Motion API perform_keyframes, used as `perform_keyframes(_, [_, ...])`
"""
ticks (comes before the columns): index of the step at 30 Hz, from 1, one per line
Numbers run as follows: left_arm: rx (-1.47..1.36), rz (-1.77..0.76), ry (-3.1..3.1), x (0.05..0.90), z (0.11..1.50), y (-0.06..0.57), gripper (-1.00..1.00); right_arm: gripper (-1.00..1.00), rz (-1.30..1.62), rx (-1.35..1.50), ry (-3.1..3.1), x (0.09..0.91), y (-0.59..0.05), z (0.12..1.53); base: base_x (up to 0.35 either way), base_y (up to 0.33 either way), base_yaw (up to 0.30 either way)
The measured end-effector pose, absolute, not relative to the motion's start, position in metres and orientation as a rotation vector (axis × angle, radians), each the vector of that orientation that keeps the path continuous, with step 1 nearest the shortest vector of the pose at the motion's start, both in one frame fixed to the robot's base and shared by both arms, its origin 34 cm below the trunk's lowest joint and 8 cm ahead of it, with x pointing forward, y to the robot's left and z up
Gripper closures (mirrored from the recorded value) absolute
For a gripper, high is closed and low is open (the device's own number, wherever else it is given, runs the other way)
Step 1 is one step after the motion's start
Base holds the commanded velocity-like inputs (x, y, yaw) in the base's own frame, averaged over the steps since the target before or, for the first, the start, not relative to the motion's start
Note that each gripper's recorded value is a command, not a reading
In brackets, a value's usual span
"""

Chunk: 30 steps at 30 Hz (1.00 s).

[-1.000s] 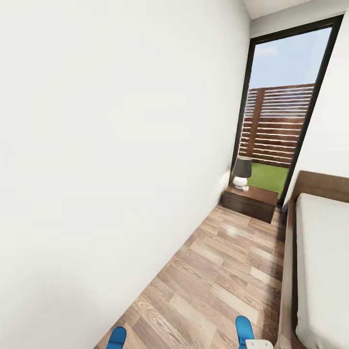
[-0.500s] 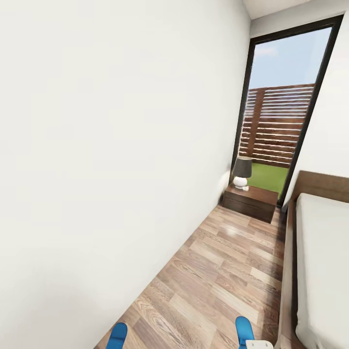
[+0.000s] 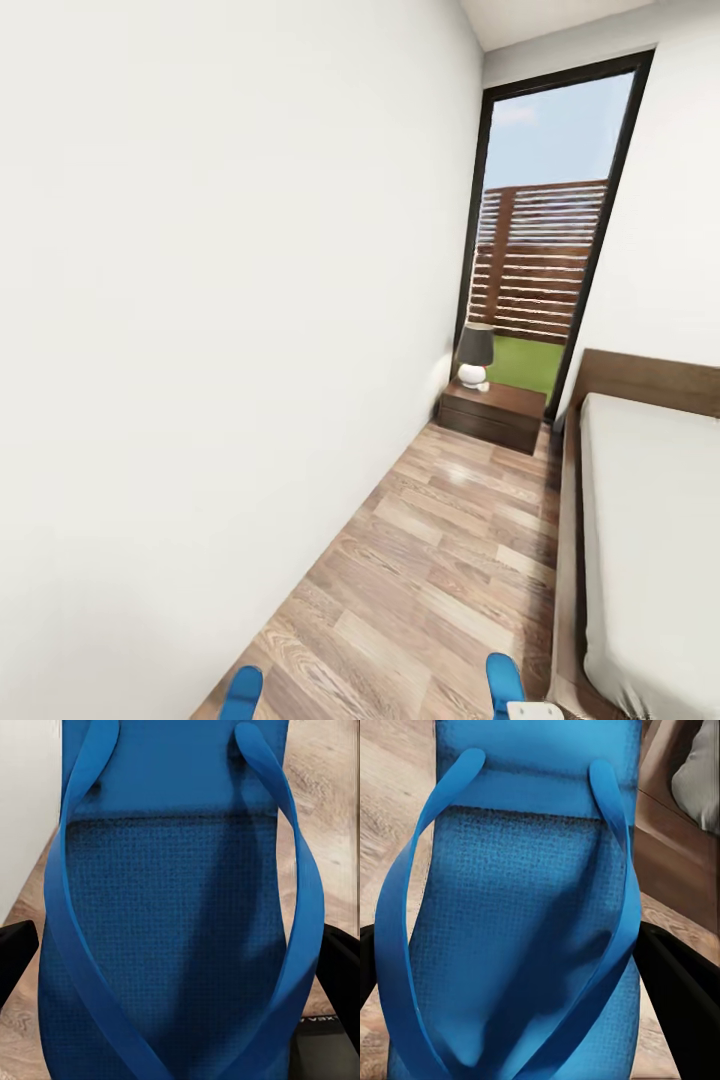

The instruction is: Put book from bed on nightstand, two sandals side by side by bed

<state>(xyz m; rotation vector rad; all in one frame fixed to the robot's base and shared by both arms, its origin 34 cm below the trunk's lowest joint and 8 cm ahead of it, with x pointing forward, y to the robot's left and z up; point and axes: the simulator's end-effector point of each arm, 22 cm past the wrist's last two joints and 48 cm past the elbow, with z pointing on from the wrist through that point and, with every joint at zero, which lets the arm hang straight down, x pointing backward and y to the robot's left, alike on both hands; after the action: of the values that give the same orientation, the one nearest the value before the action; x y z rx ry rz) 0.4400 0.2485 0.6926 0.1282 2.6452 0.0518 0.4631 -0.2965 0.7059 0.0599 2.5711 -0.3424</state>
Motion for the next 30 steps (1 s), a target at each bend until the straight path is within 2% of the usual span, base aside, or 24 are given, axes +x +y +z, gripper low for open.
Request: perform_keyframes(30, [0.131,0.056,2.616,0.449,0.703,0.248,1.00,1.00,-0.339,0.064,2.542,0.472,-0.296,0.717,0.000,0.000,-0.235])
